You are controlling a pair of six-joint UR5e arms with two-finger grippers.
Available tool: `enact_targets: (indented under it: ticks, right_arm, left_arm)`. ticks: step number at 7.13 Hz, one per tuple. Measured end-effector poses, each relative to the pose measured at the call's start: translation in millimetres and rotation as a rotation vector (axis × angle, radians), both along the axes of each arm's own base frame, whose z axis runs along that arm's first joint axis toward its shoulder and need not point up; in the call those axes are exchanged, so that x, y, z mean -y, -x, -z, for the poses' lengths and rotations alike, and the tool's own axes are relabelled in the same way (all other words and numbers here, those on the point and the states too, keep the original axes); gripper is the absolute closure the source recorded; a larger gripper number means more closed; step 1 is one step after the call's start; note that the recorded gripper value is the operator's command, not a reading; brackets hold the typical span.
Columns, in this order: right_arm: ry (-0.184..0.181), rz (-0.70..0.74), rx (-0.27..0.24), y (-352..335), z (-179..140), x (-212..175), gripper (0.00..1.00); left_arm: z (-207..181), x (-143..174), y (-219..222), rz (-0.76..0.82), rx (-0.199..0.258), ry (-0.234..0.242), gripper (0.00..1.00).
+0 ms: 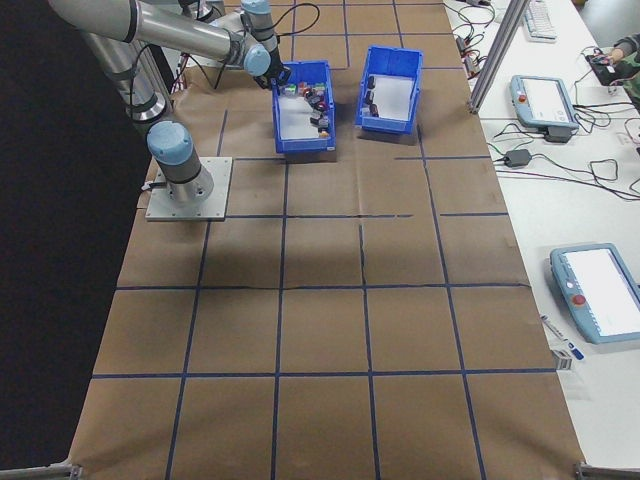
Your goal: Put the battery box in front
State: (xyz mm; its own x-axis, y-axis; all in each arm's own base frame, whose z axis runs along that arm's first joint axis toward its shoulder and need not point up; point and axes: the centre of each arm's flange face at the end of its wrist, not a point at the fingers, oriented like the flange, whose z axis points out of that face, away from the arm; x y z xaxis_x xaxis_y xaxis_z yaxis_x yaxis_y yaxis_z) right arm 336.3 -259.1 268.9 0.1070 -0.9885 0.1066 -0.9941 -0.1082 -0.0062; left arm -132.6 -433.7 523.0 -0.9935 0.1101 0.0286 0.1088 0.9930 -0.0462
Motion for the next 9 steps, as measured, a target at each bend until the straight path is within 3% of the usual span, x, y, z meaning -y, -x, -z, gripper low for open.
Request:
enact_targets:
  ticks: [3,5,6,9]
  right_arm:
    - [0.01,0.014,0.001,0.3,-1.7,1.4,0.0]
    - [0.058,0.06,0.034,15.9,-30.4,9.6,0.0]
    - [0.066,0.113,0.043,33.5,-47.3,21.6,0.0]
    - [0.011,0.294,0.022,87.8,-111.3,73.6,0.0]
  left_arm:
    - [6.8,4.4,-2.2,-0.001,0.014,-0.012,0.0]
    - [8.4,4.8,-2.1,0.001,0.013,-0.015,0.0]
    - [8.6,4.8,-2.1,0.001,0.012,-0.016,0.0]
    - [8.7,4.9,-1.9,-0.002,0.011,-0.016,0.0]
